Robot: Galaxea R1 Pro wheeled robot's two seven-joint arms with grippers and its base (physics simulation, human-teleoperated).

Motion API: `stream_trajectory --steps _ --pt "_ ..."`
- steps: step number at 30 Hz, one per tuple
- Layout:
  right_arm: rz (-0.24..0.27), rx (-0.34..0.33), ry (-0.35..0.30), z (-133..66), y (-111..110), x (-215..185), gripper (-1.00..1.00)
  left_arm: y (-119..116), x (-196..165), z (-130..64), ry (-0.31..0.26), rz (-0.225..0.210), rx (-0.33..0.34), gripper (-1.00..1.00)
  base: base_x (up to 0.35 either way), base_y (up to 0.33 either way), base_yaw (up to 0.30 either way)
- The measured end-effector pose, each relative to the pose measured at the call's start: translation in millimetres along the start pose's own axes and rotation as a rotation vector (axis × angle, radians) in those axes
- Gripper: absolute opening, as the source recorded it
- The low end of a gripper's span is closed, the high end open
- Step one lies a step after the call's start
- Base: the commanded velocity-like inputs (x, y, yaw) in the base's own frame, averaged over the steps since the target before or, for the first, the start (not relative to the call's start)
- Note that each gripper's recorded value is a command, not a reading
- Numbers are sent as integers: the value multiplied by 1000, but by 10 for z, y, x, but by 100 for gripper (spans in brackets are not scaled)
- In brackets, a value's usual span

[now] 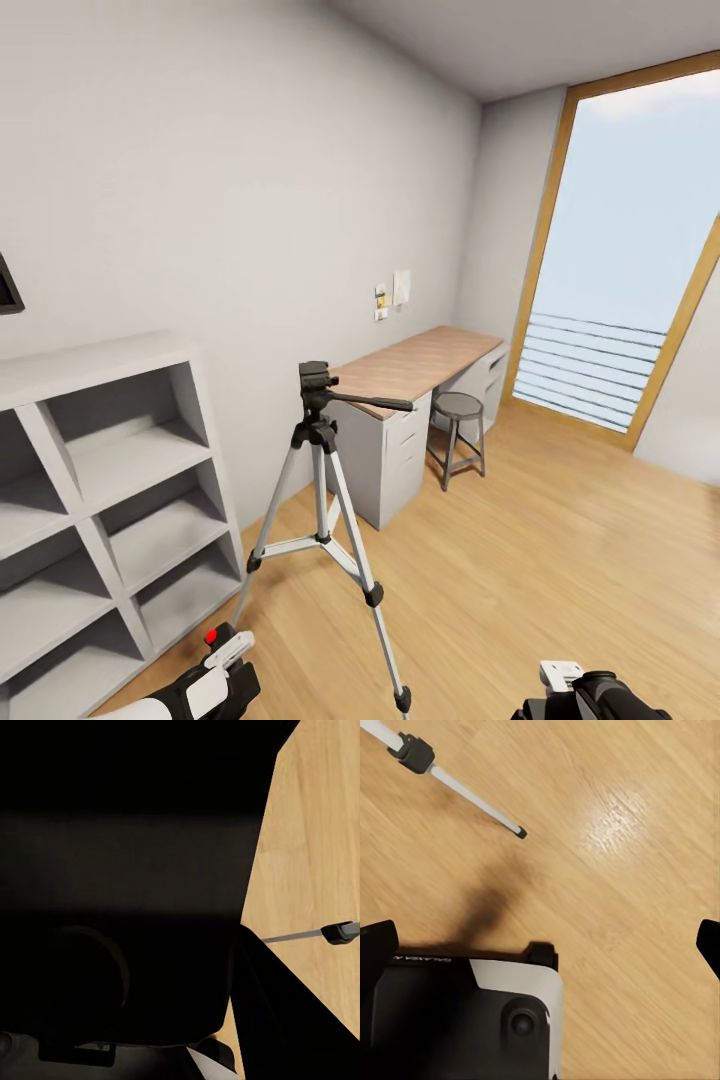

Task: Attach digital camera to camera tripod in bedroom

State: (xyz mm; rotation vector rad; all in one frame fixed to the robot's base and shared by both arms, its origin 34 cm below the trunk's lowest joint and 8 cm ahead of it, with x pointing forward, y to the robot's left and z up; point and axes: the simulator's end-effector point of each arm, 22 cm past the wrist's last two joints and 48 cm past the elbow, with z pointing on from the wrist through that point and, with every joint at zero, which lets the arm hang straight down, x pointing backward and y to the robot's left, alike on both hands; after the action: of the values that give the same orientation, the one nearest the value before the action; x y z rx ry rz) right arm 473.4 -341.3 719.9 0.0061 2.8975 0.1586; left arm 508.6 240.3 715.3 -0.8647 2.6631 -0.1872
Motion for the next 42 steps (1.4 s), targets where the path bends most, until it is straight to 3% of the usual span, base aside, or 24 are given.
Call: stream_trajectory --steps 27,42 --pt "-4 7 13 90 -25 75 100 80 105 85 26 -1 -19 -100 0 0 170" --pt "14 0 18 128 -20 108 100 114 153 122 37 -1 -27 -100 0 0 12"
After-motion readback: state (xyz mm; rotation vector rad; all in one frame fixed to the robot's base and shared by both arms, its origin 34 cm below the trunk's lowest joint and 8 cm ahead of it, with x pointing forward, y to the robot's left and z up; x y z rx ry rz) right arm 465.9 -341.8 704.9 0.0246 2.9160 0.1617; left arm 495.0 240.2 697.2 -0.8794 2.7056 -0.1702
